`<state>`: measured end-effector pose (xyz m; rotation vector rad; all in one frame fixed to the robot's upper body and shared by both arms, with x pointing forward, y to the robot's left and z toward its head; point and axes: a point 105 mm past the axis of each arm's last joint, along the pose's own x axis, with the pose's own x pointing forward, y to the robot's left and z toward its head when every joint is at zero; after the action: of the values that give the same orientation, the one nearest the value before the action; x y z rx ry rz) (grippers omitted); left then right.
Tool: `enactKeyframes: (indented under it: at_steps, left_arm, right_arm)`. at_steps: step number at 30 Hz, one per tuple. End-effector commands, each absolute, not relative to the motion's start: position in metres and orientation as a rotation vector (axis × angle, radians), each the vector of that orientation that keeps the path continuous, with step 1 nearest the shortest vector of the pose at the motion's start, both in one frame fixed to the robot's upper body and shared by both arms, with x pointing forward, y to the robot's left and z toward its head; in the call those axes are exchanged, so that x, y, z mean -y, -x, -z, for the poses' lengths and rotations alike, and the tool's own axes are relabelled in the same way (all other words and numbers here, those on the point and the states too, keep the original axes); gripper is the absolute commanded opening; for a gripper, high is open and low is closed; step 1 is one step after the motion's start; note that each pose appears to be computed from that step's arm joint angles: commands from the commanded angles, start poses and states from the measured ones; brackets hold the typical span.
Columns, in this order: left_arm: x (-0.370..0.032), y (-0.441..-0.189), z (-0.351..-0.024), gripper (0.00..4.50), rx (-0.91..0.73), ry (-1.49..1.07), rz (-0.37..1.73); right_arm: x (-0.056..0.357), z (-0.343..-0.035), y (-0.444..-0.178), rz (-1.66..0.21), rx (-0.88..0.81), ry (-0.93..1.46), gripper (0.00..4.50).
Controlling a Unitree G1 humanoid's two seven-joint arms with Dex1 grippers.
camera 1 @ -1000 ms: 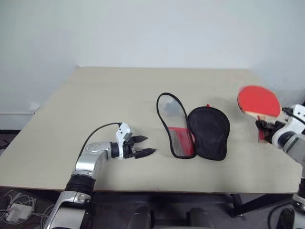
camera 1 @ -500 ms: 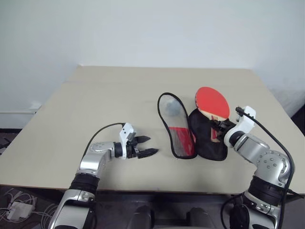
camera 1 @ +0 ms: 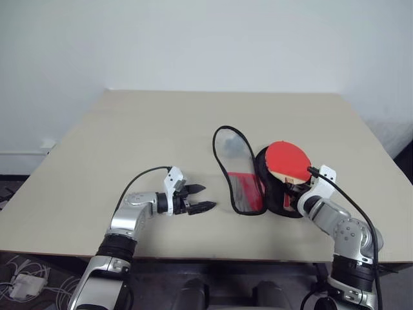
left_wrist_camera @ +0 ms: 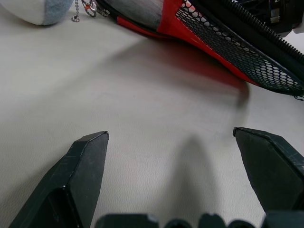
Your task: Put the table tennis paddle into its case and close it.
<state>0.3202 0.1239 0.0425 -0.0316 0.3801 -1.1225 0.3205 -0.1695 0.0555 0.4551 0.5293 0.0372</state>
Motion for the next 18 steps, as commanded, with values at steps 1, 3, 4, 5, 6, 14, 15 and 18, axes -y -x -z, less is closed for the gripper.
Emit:
enactKeyframes:
  at_steps: [1, 3, 4, 5, 6, 14, 15, 18]
  left_arm:
    - [-0.120, -0.324, -0.051, 4.50, -0.349, 0.012, 1.137]
    - [-0.120, -0.325, -0.051, 4.50, -0.347, 0.016, 1.133]
    - [-0.121, -0.325, -0.051, 4.50, -0.347, 0.019, 1.131]
    - [-0.121, -0.325, -0.050, 4.50, -0.349, 0.018, 1.130]
    - [-0.121, -0.325, -0.049, 4.50, -0.351, 0.016, 1.129]
    - [-0.121, -0.322, -0.049, 4.50, -0.352, 0.016, 1.132]
    - [-0.121, -0.323, -0.048, 4.50, -0.353, 0.015, 1.132]
    - [-0.122, -0.323, -0.049, 4.50, -0.354, 0.013, 1.130]
  right_arm:
    - [0.161, -0.062, -0.321, -0.071, -0.499, -0.447, 1.23]
    - [0.155, -0.060, -0.318, -0.088, -0.507, -0.446, 1.23]
    - [0.153, -0.060, -0.317, -0.094, -0.507, -0.438, 1.23]
    - [0.152, -0.057, -0.316, -0.092, -0.512, -0.437, 1.23]
    - [0.153, -0.054, -0.315, -0.082, -0.516, -0.438, 1.23]
    - [0.188, -0.035, -0.320, 0.102, -0.538, -0.436, 1.23]
    - [0.190, -0.034, -0.320, 0.107, -0.540, -0.439, 1.57]
    - [0.186, -0.034, -0.320, 0.079, -0.545, -0.443, 2.59]
